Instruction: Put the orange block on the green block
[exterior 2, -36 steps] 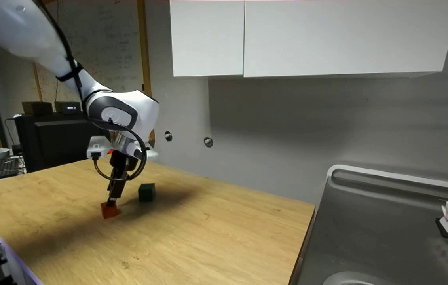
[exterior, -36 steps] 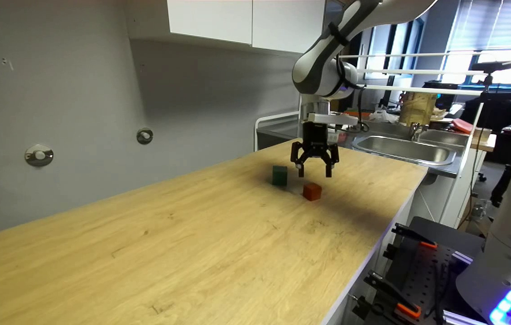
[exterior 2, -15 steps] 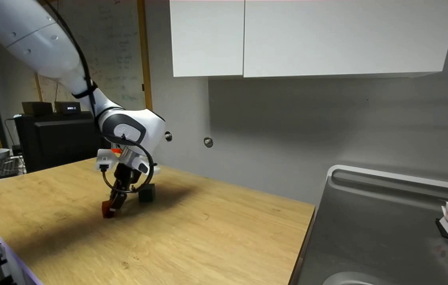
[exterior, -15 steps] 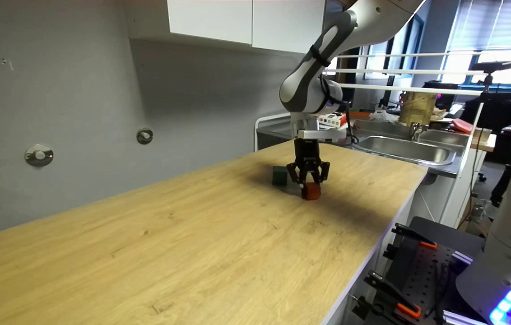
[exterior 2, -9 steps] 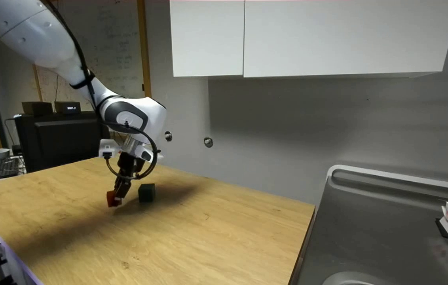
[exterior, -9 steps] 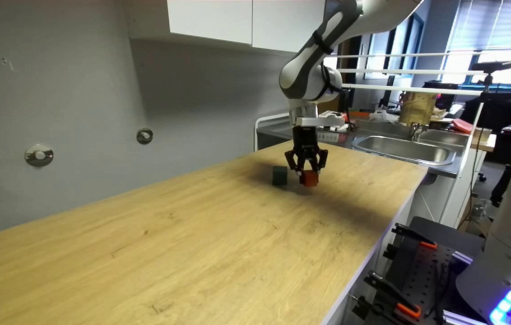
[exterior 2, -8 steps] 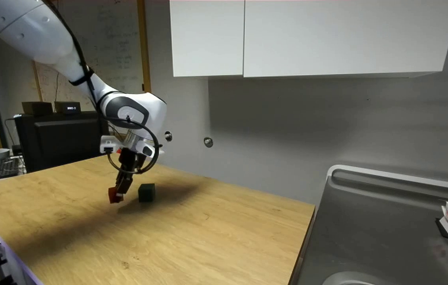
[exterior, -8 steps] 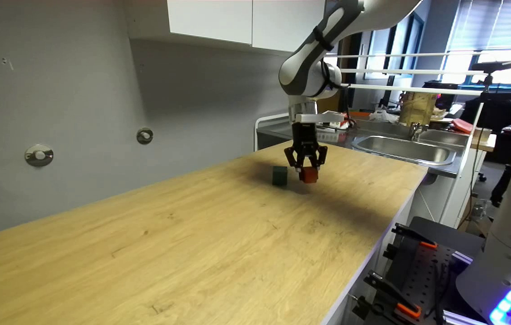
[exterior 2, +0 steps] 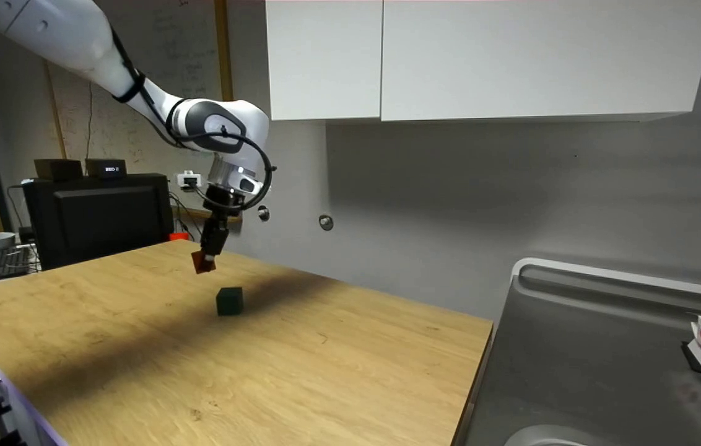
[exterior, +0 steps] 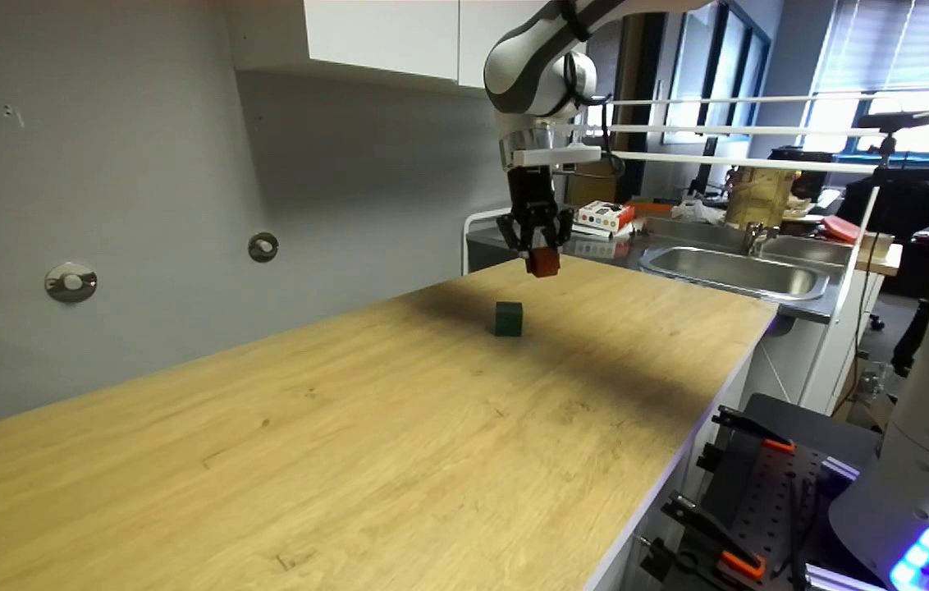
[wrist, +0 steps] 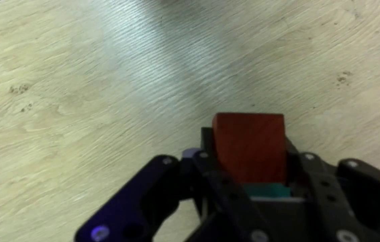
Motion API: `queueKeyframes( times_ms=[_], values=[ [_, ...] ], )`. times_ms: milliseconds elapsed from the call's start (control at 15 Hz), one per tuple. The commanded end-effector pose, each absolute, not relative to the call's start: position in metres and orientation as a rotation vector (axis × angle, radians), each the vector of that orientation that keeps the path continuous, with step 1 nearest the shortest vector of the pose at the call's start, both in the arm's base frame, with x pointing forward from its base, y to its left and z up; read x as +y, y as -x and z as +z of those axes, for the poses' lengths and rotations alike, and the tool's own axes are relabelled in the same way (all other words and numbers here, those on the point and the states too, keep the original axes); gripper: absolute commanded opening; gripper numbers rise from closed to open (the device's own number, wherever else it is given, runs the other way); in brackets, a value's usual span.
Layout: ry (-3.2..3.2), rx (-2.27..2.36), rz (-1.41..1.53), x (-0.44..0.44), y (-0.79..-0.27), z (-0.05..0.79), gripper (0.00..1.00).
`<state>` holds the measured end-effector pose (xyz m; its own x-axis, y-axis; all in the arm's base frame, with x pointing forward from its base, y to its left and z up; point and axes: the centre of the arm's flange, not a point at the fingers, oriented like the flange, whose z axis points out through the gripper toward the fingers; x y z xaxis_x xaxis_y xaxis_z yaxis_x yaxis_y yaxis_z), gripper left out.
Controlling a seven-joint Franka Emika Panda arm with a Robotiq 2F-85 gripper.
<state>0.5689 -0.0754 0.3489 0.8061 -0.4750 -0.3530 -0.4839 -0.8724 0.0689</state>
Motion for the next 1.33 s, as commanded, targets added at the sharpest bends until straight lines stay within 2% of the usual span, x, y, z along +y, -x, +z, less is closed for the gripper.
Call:
queueKeyframes(
  times_ms=[0,467,1267],
  values=[
    [3.021,0.782,0.605,-0.067,-0.615,0.370,0.19],
    [3.026,0.725,0.682,-0.055,-0.656,0.350,0.19],
    [2.988,0.710,0.785,-0.052,-0.670,0.283,0.19]
  ],
)
